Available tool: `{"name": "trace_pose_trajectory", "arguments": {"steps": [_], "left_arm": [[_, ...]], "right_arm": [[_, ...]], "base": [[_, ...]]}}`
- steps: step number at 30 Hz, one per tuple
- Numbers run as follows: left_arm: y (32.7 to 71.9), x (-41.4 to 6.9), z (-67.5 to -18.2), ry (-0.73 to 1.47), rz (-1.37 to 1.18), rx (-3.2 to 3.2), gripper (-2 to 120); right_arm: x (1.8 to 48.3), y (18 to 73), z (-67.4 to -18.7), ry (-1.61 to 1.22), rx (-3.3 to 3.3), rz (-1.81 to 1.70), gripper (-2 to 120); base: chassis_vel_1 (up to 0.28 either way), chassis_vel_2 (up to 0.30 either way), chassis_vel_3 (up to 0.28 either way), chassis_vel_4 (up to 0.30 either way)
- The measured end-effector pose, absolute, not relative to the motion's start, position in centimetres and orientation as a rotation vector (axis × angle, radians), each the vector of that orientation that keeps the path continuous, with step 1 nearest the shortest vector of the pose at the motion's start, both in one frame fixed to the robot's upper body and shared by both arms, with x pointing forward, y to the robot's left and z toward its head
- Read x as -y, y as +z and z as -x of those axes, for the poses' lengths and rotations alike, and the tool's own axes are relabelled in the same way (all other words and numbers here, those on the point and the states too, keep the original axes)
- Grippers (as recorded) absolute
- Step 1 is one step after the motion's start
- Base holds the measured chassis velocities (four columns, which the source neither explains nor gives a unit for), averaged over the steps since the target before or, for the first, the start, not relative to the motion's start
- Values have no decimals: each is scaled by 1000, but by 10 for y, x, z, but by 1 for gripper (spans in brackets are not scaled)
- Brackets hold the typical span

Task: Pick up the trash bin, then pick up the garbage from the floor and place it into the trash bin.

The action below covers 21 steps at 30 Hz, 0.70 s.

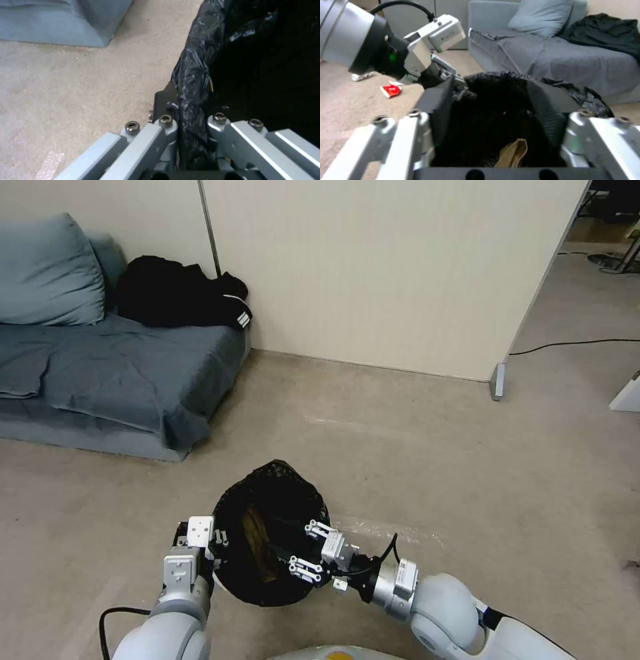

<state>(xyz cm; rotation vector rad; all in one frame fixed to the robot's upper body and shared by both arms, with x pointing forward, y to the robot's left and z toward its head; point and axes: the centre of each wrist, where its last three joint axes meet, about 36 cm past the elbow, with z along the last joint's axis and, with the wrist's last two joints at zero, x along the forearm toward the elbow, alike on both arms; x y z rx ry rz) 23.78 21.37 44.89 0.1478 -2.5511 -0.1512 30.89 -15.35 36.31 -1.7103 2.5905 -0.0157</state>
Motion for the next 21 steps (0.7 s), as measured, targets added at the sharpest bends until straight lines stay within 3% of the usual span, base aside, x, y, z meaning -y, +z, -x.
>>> {"name": "trace_pose_trajectory", "arguments": {"steps": [4, 7, 11, 21], "left_arm": [[449, -214, -238, -152, -149, 2551, 3], [450, -214, -237, -154, -151, 2551, 3], [447, -216, -237, -162, -157, 2544, 3], [436, -222, -239, -189, -150, 2537, 3]], "right_arm": [[153, 365, -309, -17, -2587, 1710, 70], [154, 369, -312, -21, -2575, 1703, 87], [152, 389, -314, -18, -2526, 1671, 99], [175, 485, -309, -46, -2498, 1227, 114]], "base": [[0, 0, 0, 0], [0, 0, 0, 0], [0, 0, 0, 0], [0, 0, 0, 0]]}}
